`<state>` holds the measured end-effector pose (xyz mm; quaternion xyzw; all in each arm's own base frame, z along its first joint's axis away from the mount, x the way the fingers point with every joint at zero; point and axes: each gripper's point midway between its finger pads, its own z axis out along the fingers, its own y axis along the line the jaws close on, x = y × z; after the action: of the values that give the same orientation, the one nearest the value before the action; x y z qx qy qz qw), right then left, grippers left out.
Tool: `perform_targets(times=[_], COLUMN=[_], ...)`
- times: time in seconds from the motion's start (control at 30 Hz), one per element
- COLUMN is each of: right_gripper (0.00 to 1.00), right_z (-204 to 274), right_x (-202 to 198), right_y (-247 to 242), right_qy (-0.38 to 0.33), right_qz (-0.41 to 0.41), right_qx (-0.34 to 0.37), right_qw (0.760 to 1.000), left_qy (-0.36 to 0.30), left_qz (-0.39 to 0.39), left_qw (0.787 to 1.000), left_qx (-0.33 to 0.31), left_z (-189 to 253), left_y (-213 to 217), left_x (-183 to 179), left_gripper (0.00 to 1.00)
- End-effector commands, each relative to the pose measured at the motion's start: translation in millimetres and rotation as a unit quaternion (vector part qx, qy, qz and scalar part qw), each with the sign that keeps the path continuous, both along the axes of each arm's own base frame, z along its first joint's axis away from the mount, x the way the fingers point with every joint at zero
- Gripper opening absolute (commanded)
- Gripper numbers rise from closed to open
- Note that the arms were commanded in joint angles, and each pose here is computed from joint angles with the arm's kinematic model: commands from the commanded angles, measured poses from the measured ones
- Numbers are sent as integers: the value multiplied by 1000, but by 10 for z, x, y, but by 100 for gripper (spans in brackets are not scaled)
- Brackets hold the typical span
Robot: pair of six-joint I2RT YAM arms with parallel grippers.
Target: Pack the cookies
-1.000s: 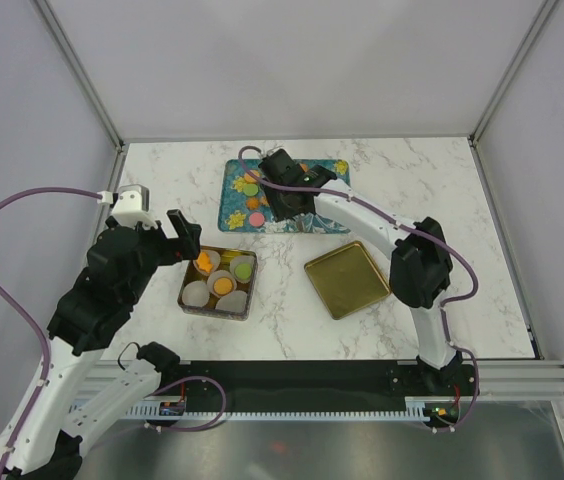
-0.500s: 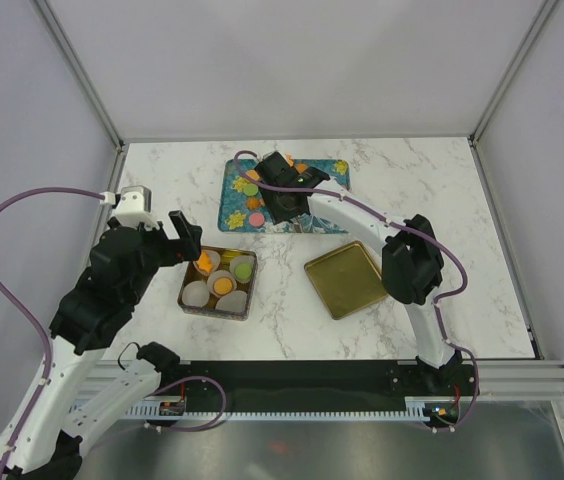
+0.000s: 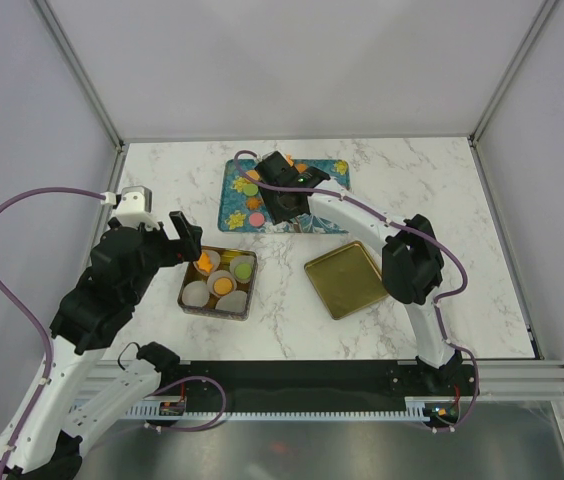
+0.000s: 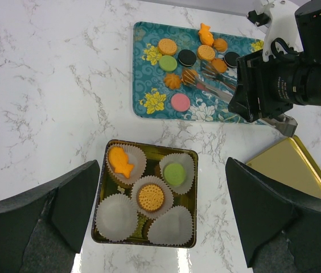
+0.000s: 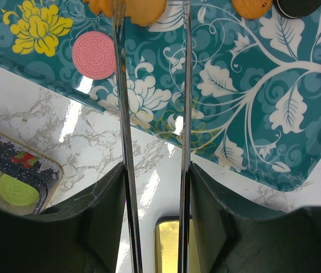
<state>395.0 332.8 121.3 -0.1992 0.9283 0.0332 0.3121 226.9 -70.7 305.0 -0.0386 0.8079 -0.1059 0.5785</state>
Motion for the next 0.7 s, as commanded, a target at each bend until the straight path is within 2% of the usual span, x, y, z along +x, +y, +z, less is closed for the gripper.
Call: perform_targets(times=[0.0,0.67], right_gripper=[53,53], right_z=[278,74], right_x=[56,97], right_y=[82,76], right_qy=[-26,-14], right_qz=[1,-1], right_qx=[32,20], right_qw=[999,1000], left_qy=[3,6], left_qz=[7,4], left_qw=[1000,1000], left_qx=[1,-1], left_z=[-32,-46], left_y=[21,6], left_x=[14,7], left_gripper=[100,100])
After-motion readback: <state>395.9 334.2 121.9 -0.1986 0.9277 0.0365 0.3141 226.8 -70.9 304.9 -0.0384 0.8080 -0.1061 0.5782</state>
